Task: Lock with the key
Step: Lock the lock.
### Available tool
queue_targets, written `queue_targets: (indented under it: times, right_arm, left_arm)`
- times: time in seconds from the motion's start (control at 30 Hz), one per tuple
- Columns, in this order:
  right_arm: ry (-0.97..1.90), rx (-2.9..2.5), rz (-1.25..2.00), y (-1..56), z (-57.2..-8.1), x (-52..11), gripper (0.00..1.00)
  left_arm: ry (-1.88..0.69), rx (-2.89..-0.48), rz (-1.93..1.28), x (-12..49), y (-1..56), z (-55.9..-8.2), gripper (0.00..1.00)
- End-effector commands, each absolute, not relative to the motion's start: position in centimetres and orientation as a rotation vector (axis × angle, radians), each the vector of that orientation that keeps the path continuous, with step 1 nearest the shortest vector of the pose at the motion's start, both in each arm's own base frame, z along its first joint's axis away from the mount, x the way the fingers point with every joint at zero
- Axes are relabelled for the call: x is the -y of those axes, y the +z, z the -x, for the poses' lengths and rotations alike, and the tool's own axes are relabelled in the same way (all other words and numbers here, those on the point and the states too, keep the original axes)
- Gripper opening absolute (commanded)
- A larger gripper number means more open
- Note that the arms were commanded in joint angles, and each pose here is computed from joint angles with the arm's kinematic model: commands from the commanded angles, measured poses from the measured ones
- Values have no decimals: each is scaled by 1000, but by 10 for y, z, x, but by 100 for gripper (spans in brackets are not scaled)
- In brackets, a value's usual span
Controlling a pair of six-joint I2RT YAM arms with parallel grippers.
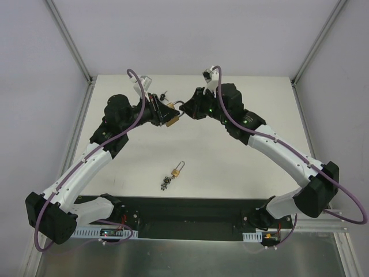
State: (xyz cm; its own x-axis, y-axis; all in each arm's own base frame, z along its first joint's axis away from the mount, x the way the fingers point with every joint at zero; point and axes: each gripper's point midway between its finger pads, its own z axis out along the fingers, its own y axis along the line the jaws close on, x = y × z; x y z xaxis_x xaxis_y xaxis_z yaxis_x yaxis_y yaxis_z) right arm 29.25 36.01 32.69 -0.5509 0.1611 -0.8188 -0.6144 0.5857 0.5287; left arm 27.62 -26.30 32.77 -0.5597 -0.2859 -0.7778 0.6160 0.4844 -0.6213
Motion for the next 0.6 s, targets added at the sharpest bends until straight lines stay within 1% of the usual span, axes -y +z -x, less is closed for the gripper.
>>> queue_targets:
  times: [0.0, 0.07, 0.2, 0.23, 0.3, 0.37, 0.43, 0.5, 0.53, 0.57]
  right_arm:
    - [2008, -1382, 1195, 454, -37, -410, 0]
    - [1942, -1448, 1101, 452, -57, -406, 1]
    - [1810, -1557, 869, 441, -122, -388, 1]
    - [1794, -1551, 842, 445, -128, -382, 3]
    - [1748, -1562, 781, 445, -149, -372, 4]
    - [1729, -1556, 754, 449, -156, -365, 10]
    - [1708, -1552, 729, 451, -165, -358, 21]
    - [1695, -1558, 719, 450, -169, -355, 28]
    - [1688, -1557, 713, 451, -170, -353, 35]
    - [1681, -1568, 703, 449, -171, -352, 38]
  left_arm:
    - [-1355, -1618, -460, 311, 354, -272, 0]
    - [-1342, -1629, -469, 308, 348, -268, 0]
    - [-1315, -1681, -462, 301, 331, -261, 0]
    - [-1302, -1696, -450, 297, 325, -260, 0]
    - [-1293, -1707, -444, 294, 322, -258, 0]
    - [-1284, -1718, -437, 292, 318, -257, 0]
    - [-1281, -1716, -434, 290, 319, -257, 0]
    - [-1281, -1715, -436, 290, 319, -257, 0]
    - [-1278, -1710, -435, 290, 321, -258, 0]
    - [-1277, -1709, -437, 289, 323, -258, 0]
